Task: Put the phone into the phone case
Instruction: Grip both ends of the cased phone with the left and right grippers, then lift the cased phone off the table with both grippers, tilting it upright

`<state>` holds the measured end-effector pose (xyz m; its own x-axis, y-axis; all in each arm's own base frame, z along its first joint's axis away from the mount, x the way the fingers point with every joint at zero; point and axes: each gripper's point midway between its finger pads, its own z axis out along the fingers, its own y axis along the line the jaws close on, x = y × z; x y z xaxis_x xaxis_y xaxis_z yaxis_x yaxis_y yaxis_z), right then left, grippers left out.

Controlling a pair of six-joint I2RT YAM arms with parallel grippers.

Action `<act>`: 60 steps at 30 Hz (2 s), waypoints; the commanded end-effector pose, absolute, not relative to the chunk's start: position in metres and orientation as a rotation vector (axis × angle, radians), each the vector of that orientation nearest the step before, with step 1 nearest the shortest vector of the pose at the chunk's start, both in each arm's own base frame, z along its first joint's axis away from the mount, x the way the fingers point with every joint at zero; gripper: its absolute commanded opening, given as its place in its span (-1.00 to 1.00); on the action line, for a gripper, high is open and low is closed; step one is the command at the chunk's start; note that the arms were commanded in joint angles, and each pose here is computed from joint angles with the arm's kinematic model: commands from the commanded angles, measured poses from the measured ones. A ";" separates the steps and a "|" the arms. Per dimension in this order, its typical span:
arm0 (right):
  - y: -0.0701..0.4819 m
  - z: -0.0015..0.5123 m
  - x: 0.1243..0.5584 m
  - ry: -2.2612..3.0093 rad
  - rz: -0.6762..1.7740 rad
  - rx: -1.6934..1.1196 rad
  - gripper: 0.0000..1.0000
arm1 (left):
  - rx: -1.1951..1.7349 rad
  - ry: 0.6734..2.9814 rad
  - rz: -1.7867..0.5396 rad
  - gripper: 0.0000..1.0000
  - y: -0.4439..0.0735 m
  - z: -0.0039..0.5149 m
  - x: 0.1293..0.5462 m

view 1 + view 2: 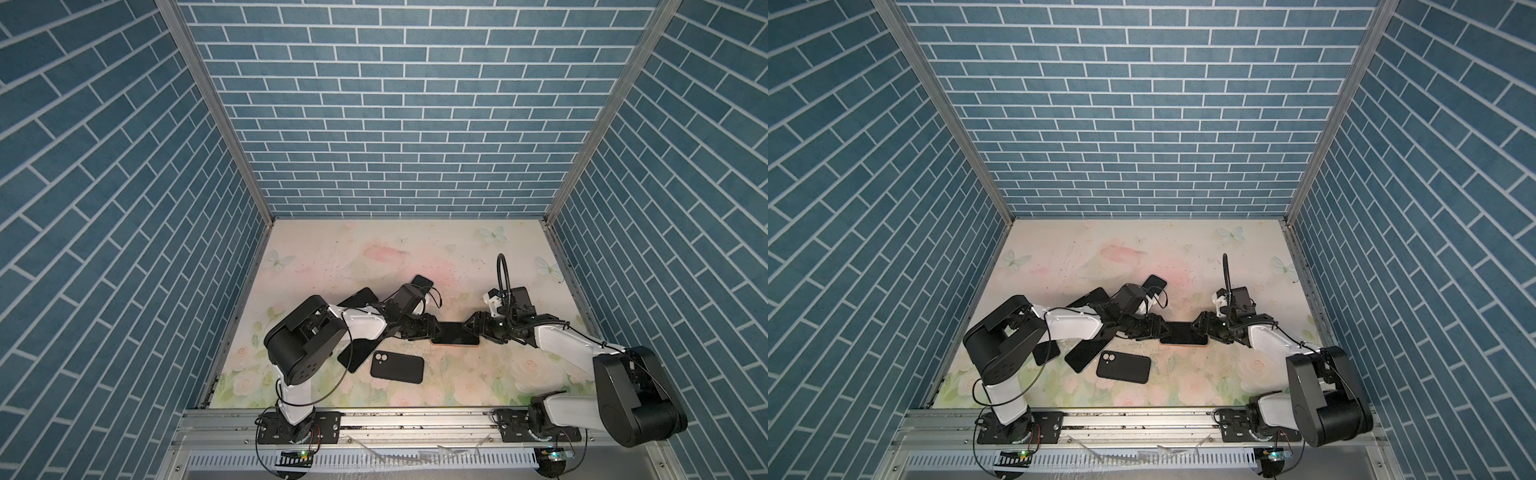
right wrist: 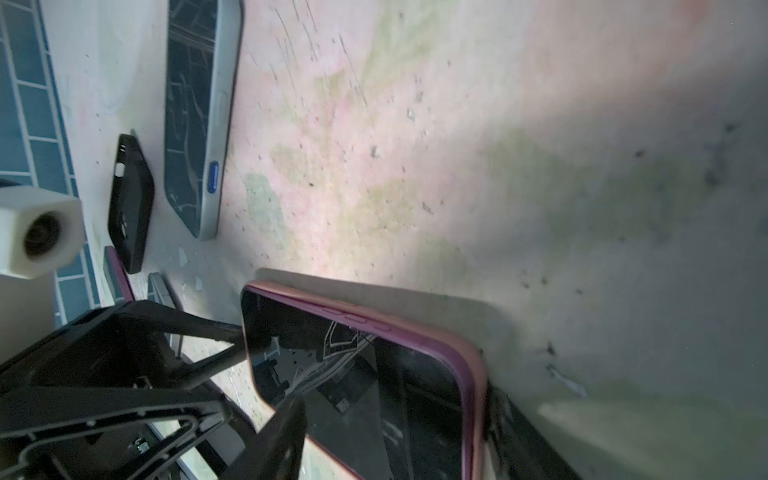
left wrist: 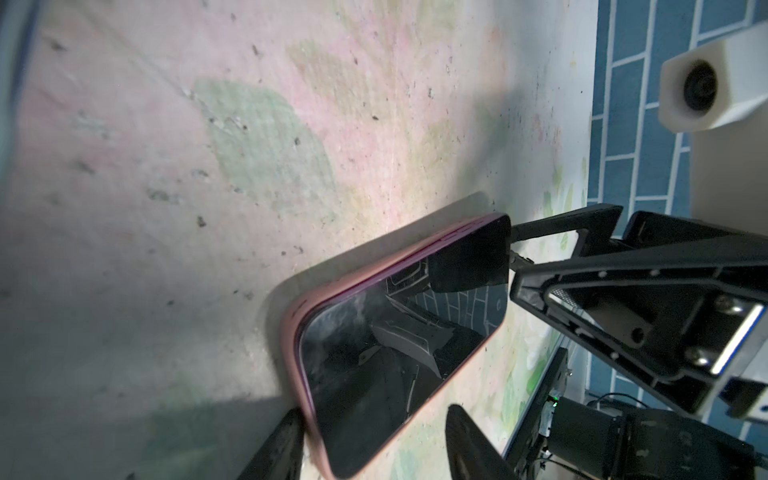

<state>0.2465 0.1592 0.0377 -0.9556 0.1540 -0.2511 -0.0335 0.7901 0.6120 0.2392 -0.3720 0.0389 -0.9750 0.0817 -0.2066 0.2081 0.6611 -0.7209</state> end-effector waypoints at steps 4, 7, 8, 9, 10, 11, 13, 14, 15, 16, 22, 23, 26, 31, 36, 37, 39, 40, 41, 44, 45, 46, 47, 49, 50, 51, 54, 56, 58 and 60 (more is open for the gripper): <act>0.188 0.049 0.227 2.626 1.254 0.018 0.29 | 0.246 2.689 -1.317 0.13 -0.383 0.040 0.234; 0.192 0.066 0.232 2.540 1.316 -0.002 0.24 | 0.243 2.707 -1.310 0.13 -0.380 0.035 0.231; 0.192 0.072 0.234 2.510 1.327 -0.007 0.22 | 0.243 2.711 -1.307 0.12 -0.378 0.034 0.230; 0.192 0.078 0.235 2.486 1.332 -0.011 0.20 | 0.239 2.715 -1.303 0.13 -0.377 0.032 0.229; 0.192 0.083 0.237 2.464 1.332 -0.017 0.20 | 0.238 2.720 -1.300 0.13 -0.376 0.031 0.228; 0.191 0.089 0.238 2.440 1.330 -0.024 0.19 | 0.237 2.721 -1.298 0.13 -0.375 0.030 0.228; 0.188 0.096 0.240 2.408 1.315 -0.024 0.19 | 0.235 2.726 -1.295 0.12 -0.374 0.028 0.227; 0.186 0.099 0.242 2.396 1.299 -0.018 0.19 | 0.232 2.728 -1.293 0.13 -0.373 0.027 0.227; 0.184 0.101 0.244 2.387 1.290 -0.016 0.19 | 0.230 2.728 -1.292 0.12 -0.372 0.027 0.227; 0.184 0.102 0.245 2.383 1.285 -0.014 0.18 | 0.228 2.725 -1.294 0.12 -0.373 0.027 0.227; 0.185 0.097 0.254 2.402 1.289 0.024 0.00 | 0.225 2.717 -1.299 0.12 -0.374 0.028 0.228; 0.185 0.095 0.256 2.403 1.289 0.032 -0.04 | 0.225 2.718 -1.299 0.12 -0.374 0.029 0.228; 0.185 0.092 0.261 2.398 1.288 0.065 -0.20 | 0.223 2.721 -1.296 0.12 -0.372 0.027 0.228; 0.181 0.088 0.267 2.401 1.248 0.098 -0.39 | 0.215 2.719 -1.294 0.12 -0.371 0.026 0.228; 0.179 0.084 0.266 2.429 1.221 0.094 -0.61 | 0.204 2.699 -1.299 0.12 -0.369 0.030 0.232; 0.179 0.085 0.266 2.434 1.219 0.087 -0.65 | 0.201 2.694 -1.300 0.13 -0.368 0.031 0.234; 0.179 0.087 0.265 2.441 1.202 0.068 -0.74 | 0.193 2.671 -1.306 0.19 -0.368 0.038 0.239; 0.178 0.090 0.265 2.439 1.196 0.056 -0.80 | 0.188 2.656 -1.309 0.23 -0.367 0.042 0.241; 0.179 0.095 0.265 2.434 1.191 0.040 -0.86 | 0.186 2.636 -1.315 0.28 -0.366 0.047 0.245; 0.178 0.115 0.266 2.399 1.172 0.001 -1.00 | 0.177 2.563 -1.327 0.46 -0.358 0.070 0.259; 0.178 0.124 0.267 2.379 1.170 -0.013 -1.00 | 0.172 2.537 -1.331 0.51 -0.354 0.078 0.264; 0.178 0.135 0.268 2.353 1.170 -0.032 -1.00 | 0.169 2.507 -1.331 0.56 -0.350 0.088 0.270; 0.178 0.147 0.270 2.326 1.171 -0.047 -1.00 | 0.168 2.476 -1.329 0.63 -0.344 0.099 0.276; 0.181 0.172 0.271 2.269 1.196 -0.083 -1.00 | 0.170 2.424 -1.323 0.75 -0.334 0.120 0.285; 0.184 0.187 0.272 2.235 1.222 -0.109 -1.00 | 0.179 2.392 -1.325 0.81 -0.329 0.133 0.289; 0.187 0.199 0.272 2.207 1.248 -0.133 -1.00 | 0.193 2.364 -1.332 0.86 -0.326 0.143 0.291; 0.198 0.240 0.268 2.123 1.356 -0.222 -1.00 | 0.265 2.275 -1.378 0.94 -0.319 0.181 0.294; 0.205 0.264 0.265 2.066 1.433 -0.280 -1.00 | 0.306 2.227 -1.433 0.94 -0.317 0.200 0.292; 0.210 0.283 0.261 2.020 1.498 -0.322 -1.00 | 0.344 2.178 -1.491 0.94 -0.318 0.217 0.289; 0.214 0.299 0.257 1.973 1.564 -0.361 -1.00 | 0.392 2.135 -1.538 0.92 -0.321 0.231 0.285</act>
<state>0.2718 0.2029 0.2580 -0.8012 0.1798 -0.5708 -0.4608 0.4233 0.7801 0.2964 -0.3158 0.2111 -0.8579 -0.1029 -0.5034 0.4243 0.4108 -0.8070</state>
